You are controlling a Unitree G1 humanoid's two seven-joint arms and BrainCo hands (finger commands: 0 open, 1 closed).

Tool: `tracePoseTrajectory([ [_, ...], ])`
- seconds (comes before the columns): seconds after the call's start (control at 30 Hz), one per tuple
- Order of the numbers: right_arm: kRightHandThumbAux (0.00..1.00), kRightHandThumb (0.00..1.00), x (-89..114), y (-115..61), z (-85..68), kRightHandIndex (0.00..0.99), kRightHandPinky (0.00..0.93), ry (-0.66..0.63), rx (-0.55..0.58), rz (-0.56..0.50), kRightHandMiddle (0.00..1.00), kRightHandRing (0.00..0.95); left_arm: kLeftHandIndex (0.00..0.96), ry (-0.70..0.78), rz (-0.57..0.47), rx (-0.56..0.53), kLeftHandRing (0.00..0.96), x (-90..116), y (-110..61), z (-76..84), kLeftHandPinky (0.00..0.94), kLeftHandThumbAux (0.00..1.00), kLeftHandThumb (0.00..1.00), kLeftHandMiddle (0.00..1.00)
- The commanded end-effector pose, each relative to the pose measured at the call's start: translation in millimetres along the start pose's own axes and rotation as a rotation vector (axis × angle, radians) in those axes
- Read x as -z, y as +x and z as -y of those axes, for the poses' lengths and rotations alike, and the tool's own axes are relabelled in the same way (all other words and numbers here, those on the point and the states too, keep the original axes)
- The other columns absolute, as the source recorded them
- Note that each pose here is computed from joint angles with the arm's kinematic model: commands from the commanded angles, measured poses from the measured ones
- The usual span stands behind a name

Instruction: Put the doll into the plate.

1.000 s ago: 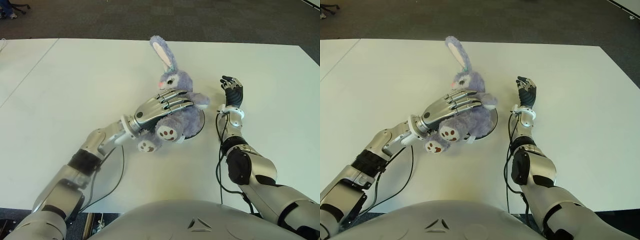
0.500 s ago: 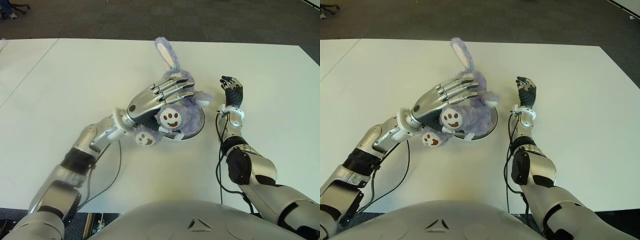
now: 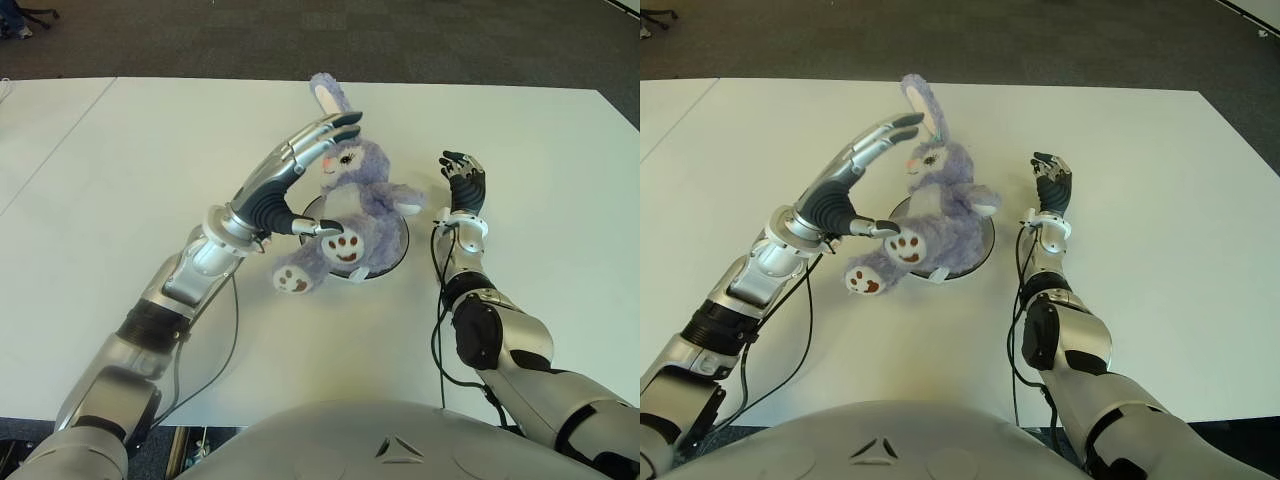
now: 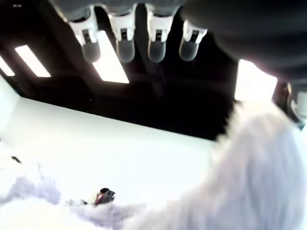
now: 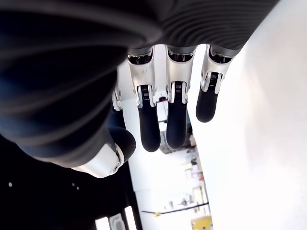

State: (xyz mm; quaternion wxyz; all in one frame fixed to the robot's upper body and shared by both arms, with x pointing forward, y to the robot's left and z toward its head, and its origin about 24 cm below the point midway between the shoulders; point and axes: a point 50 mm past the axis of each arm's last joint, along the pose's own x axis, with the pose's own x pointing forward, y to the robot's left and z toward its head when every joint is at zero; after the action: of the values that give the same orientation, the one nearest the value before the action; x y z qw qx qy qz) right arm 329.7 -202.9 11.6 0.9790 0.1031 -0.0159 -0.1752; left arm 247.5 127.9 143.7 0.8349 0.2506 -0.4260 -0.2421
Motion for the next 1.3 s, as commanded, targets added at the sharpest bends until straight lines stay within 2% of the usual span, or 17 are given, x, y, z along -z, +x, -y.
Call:
tracePoseTrajectory([
  [0.03, 0.738, 0.712, 101.4, -87.4, 32.0, 0.399, 0.231, -0.012, 0.108, -0.497, 0.31, 0.284, 0.0, -0.294, -0.129, -0.088, 0.0, 1.3, -13.3, -9.8, 0.0, 0.341, 0.028, 0.0],
  [1.3, 0.738, 0.712, 100.0, -84.5, 31.8, 0.399, 0.228, -0.008, 0.107, -0.499, 0.31, 0.284, 0.0, -0.346, -0.15, -0.073, 0.0, 4.7, -10.0, -12.2, 0.0, 0.342, 0.025, 0.0],
])
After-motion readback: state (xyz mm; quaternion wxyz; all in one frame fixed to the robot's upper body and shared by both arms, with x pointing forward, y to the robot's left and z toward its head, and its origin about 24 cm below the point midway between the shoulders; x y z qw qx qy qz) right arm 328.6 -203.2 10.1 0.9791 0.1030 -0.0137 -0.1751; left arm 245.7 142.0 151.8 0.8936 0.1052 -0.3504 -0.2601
